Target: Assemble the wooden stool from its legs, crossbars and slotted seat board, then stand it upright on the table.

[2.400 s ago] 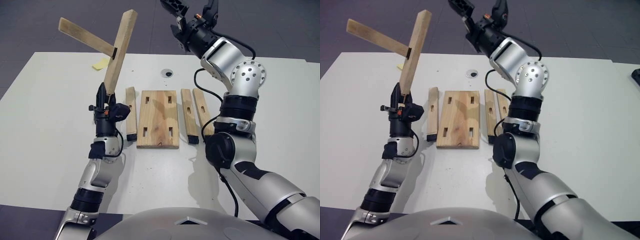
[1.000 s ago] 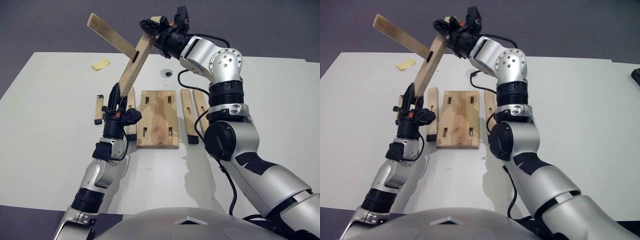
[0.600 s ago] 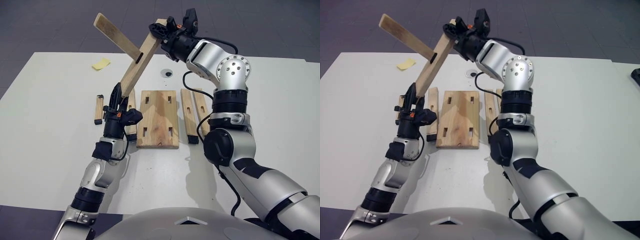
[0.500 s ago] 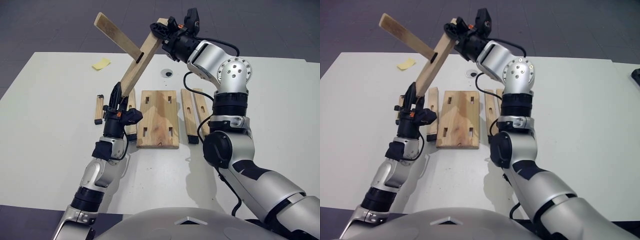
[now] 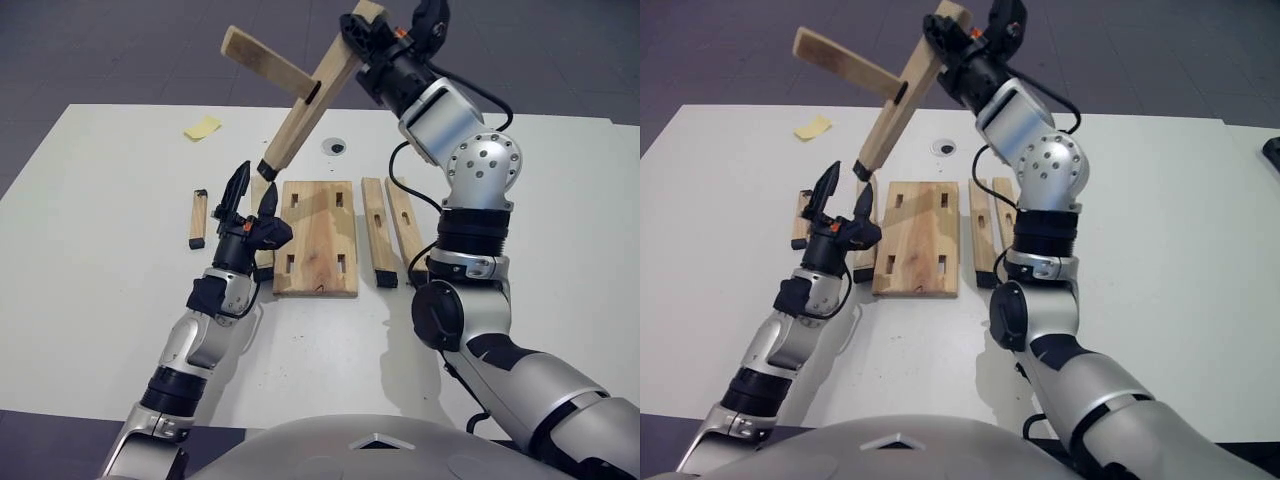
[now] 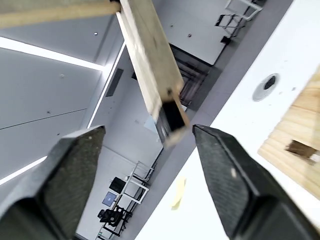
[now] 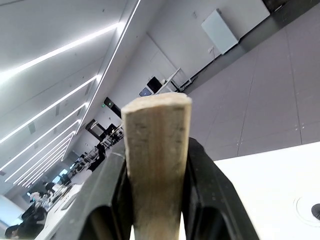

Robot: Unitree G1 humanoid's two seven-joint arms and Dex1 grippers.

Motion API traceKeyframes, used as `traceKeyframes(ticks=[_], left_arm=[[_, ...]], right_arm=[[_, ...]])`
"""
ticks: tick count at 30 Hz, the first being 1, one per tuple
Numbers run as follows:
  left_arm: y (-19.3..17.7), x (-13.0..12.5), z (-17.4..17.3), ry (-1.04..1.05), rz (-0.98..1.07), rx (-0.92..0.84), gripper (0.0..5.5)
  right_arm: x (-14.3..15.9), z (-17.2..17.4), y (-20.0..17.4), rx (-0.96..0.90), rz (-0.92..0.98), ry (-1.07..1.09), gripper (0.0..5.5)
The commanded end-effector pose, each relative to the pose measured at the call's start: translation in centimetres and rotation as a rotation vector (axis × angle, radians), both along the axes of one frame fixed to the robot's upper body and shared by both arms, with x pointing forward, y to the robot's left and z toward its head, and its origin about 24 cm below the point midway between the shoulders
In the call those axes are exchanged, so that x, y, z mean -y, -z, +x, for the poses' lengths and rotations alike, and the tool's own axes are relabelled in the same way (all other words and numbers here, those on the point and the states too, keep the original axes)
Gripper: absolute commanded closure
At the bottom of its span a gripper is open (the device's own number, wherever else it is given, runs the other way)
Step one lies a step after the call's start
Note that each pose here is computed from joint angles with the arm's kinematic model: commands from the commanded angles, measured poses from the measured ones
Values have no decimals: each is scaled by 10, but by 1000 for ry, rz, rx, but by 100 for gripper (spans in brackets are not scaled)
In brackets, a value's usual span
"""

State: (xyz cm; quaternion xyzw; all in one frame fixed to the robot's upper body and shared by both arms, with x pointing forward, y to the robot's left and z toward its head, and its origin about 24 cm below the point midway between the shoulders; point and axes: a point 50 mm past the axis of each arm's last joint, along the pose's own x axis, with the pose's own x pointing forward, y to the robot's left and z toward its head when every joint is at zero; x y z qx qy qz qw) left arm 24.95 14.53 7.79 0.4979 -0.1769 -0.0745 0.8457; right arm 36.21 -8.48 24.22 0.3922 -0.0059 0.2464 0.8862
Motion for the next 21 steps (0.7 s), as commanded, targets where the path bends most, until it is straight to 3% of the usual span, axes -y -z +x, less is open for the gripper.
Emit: traceKeyframes(ticks=[1,8,10,15,21], left_arm=[[-23,1,1,145,-70,-172,120],[-76,-2,3,479,-23,-504,12],[-84,1,-6,599,63,-565,10],[-67,3,-40,776,318,-763,10],[-33,10,-39,726,448,-810,10]], right_arm=[[30,1,-18,102,-55,150,448],[85,-6,-15,115,-54,264,448],[93,-9,-11,92,-46,279,448],[98,-22,-8,80,-37,272,448],[97,-28,1,40,1,257,448]])
